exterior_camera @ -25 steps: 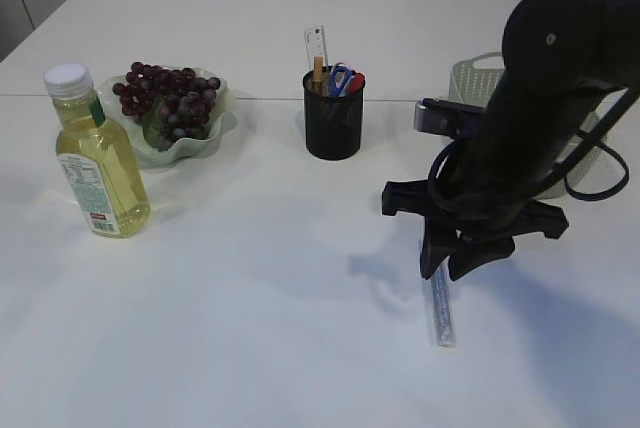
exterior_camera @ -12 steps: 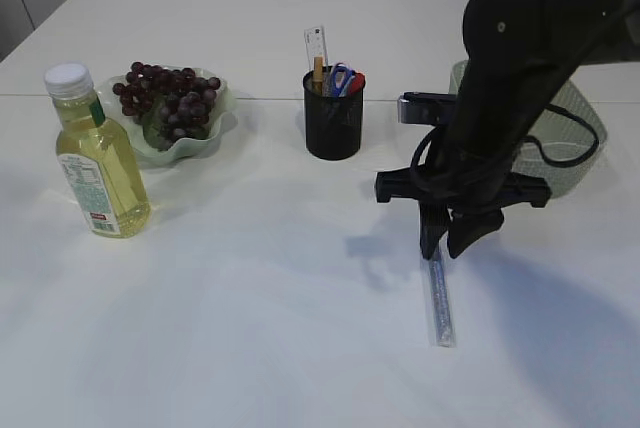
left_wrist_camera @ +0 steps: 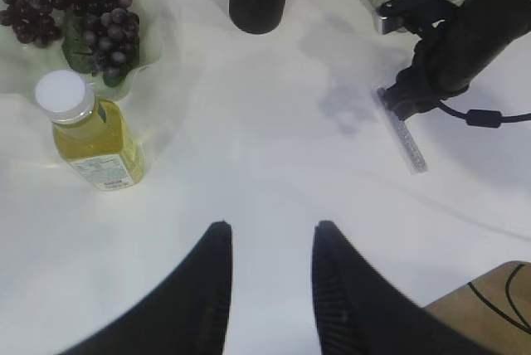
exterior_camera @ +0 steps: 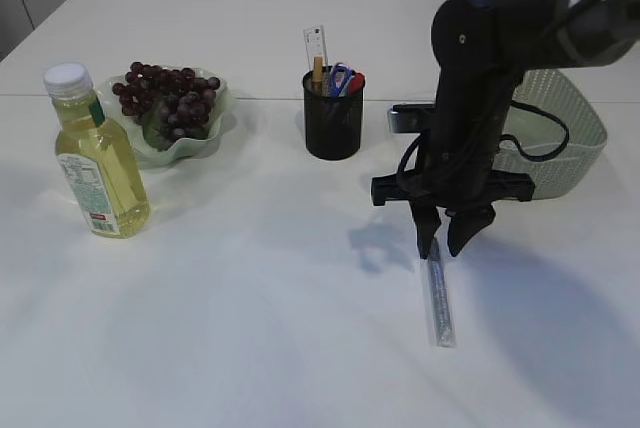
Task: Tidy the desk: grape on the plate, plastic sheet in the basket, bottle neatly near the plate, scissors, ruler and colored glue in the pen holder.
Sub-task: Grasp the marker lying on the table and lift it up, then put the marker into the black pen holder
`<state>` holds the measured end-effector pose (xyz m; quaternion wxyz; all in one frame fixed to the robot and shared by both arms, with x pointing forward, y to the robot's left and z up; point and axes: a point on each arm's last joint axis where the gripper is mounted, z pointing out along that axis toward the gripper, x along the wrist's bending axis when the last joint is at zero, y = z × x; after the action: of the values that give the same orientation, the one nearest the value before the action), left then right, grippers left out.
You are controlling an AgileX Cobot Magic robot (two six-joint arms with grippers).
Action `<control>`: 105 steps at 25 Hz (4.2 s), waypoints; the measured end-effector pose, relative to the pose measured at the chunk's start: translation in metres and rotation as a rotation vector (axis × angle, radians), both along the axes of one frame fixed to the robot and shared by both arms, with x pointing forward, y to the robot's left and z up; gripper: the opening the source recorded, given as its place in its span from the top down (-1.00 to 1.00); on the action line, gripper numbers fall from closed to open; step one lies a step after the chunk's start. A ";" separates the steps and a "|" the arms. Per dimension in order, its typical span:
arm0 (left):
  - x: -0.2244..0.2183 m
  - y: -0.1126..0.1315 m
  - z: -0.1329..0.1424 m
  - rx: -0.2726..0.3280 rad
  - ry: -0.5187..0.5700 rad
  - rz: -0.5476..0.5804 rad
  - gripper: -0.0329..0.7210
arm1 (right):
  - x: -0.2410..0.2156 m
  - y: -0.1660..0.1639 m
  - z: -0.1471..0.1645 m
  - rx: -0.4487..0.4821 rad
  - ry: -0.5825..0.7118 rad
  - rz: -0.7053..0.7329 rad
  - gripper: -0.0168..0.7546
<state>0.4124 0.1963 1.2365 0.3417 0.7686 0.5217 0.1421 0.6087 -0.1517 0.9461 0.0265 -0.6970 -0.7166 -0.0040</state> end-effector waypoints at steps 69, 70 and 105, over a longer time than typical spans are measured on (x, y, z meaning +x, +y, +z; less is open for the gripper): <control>0.005 -0.003 -0.004 0.004 0.019 -0.003 0.27 | 0.011 0.003 -0.032 -0.017 0.023 0.143 0.51; 0.005 -0.004 -0.004 0.002 0.020 -0.004 0.27 | 0.011 0.003 -0.032 -0.015 0.023 0.147 0.51; 0.004 -0.004 -0.004 -0.001 0.022 -0.006 0.27 | 0.044 0.048 0.125 0.213 -1.082 0.358 0.51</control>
<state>0.4167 0.1923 1.2326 0.3370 0.7716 0.5231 0.1321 0.6529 -0.1042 1.0712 -0.2732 -0.4573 -0.7305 -0.4273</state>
